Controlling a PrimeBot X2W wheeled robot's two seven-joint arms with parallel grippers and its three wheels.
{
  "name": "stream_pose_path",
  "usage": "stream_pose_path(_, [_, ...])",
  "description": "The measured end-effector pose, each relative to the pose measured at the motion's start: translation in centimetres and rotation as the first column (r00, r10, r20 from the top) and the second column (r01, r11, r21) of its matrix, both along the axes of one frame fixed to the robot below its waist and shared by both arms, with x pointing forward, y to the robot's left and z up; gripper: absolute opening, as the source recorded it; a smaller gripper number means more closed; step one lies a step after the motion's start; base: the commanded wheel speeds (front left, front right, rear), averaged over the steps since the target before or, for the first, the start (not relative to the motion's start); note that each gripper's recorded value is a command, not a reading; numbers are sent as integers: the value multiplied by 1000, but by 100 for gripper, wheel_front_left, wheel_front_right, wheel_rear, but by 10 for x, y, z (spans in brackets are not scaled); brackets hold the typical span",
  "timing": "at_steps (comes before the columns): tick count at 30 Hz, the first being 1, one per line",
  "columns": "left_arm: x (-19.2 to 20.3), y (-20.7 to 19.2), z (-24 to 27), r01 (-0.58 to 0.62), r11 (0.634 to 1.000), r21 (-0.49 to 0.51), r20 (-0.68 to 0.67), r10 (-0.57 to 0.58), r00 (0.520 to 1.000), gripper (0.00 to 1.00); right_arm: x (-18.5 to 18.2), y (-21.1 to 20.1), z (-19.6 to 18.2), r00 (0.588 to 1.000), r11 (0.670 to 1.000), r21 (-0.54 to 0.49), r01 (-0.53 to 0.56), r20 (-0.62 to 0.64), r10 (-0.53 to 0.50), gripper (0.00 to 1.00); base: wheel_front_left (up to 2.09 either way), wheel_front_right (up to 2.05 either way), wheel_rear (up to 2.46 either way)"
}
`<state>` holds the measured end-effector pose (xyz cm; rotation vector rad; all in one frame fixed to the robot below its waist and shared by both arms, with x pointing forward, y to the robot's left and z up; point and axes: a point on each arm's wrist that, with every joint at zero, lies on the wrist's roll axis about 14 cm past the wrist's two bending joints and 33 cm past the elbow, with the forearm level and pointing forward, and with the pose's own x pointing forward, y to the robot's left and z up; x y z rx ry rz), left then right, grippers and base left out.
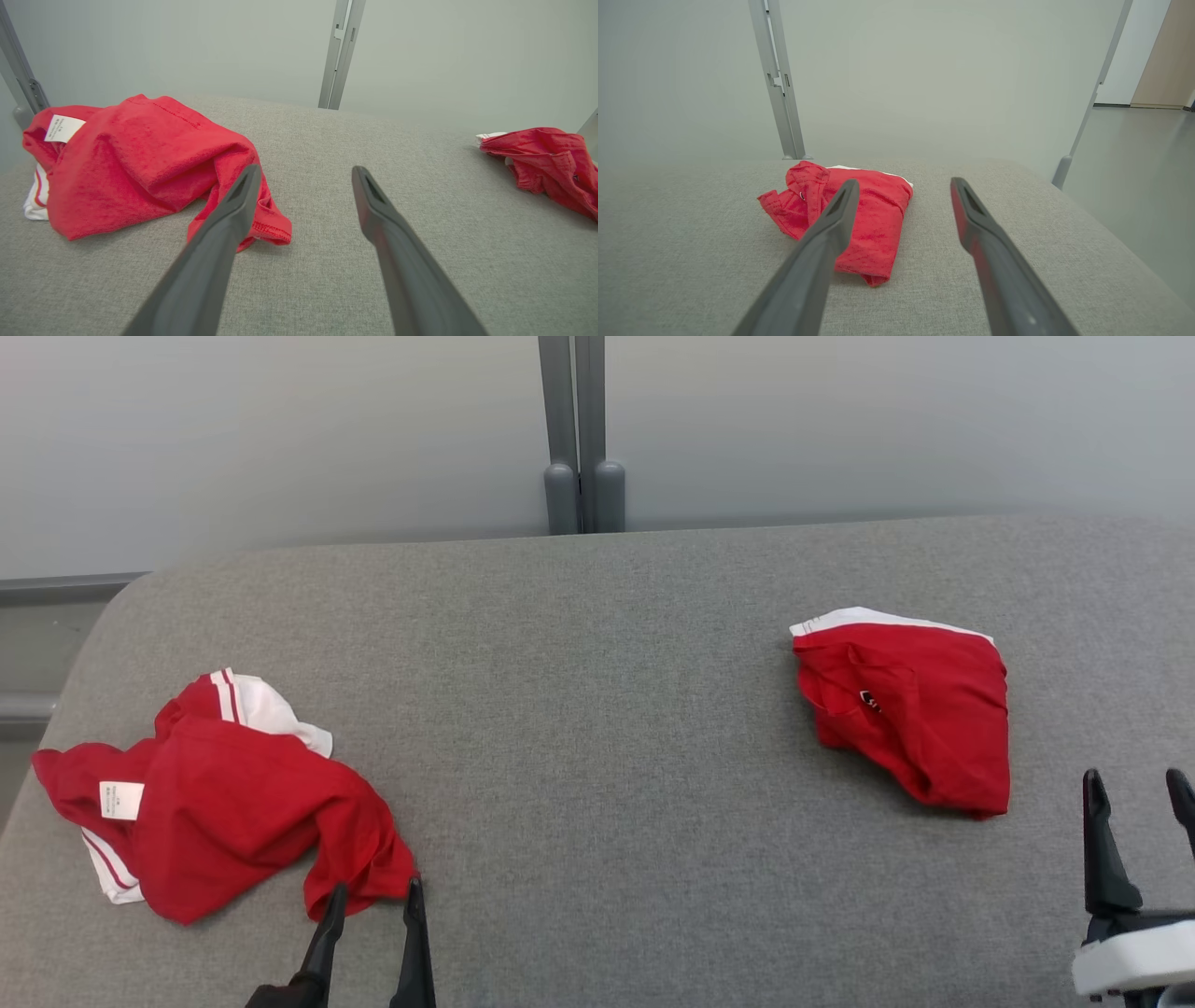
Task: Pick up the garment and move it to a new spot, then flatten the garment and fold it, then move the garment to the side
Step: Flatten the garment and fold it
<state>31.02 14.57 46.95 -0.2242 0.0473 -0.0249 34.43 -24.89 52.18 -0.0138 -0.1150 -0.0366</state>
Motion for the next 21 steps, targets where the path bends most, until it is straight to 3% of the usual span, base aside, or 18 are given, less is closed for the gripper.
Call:
stream_pose_path(2, [3, -1, 1, 1, 1000, -1, 2, -1, 1000, 100, 13, 3, 12, 999, 1000, -19, -23, 33, 24, 100, 0, 0, 0])
stream_pose_path(3, [6, -2, 2, 4, 1000, -2, 4, -4, 1000, 100, 19, 3, 15, 999, 999, -29, -30, 42, 32, 84, 0, 0, 0])
stream_pose_path(4, [10, -4, 3, 10, 1000, -2, 9, -10, 1000, 100, 27, 1, 16, 999, 999, -36, -33, 42, 34, 14, 0, 0, 0])
stream_pose_path(5, [16, -7, 6, 20, 1000, -4, 17, -20, 1000, 100, 36, 1, 13, 999, 998, -41, -39, 30, 40, 0, 0, 0, 0])
stream_pose_path(10, [38, -18, 7, 52, 999, -5, 22, -52, 998, 100, 83, 3, -1, 997, 995, -76, -68, -24, 67, 0, 0, 0, 0])
stream_pose_path(13, [48, -18, 0, 51, 999, -4, 1, -51, 999, 100, 107, 13, -28, 990, 991, -84, -101, -104, 92, 0, 0, 0, 0])
stream_pose_path(21, [59, -11, -22, 24, 1000, 5, -64, -23, 998, 100, 141, 55, -87, 950, 980, -43, -195, -258, 177, 0, 0, 0, 0])
